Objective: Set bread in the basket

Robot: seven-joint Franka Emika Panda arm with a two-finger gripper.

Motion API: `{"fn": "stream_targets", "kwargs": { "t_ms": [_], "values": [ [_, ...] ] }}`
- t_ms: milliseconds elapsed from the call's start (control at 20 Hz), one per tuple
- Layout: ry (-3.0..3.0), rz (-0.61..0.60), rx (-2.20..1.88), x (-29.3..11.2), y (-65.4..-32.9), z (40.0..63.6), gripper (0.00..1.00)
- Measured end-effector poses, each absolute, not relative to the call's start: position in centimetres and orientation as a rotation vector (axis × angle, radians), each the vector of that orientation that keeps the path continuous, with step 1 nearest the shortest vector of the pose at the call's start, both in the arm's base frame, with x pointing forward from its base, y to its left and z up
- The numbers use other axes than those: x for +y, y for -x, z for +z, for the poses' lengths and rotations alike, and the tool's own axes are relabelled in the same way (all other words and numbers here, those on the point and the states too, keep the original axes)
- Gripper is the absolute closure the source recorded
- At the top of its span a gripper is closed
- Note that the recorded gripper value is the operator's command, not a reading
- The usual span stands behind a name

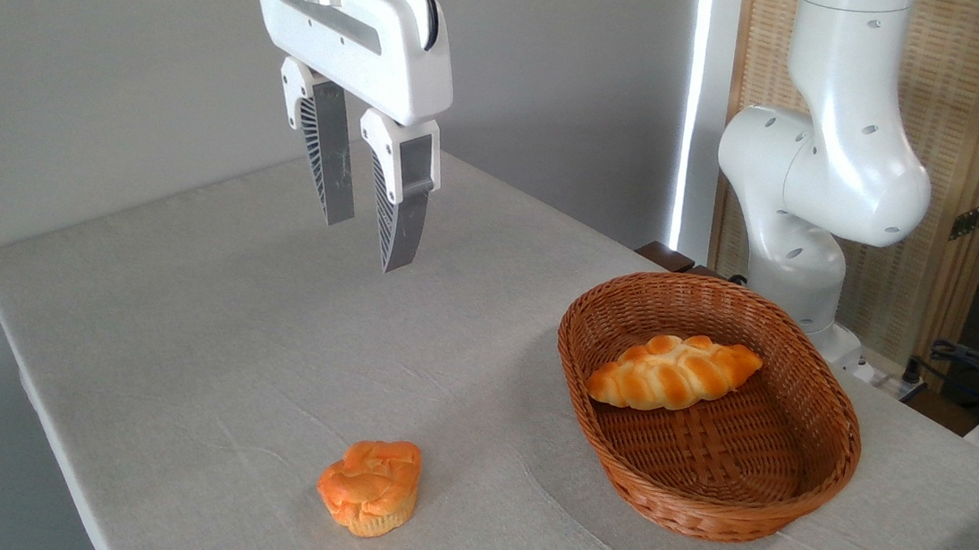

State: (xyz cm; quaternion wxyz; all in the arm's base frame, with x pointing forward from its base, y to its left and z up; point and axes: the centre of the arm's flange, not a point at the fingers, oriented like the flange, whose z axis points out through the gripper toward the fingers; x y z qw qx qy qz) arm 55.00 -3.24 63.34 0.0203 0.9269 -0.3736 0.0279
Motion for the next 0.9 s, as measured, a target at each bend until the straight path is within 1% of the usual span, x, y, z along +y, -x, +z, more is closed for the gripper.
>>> {"fn": "stream_targets", "kwargs": {
  "t_ms": [350, 900],
  "values": [
    [-2.872, 0.068, -1.158, -3.25, -55.06, 62.85, 0.00],
    [-2.872, 0.071, -1.158, -3.26, -55.10, 62.84, 0.00]
  ]
}}
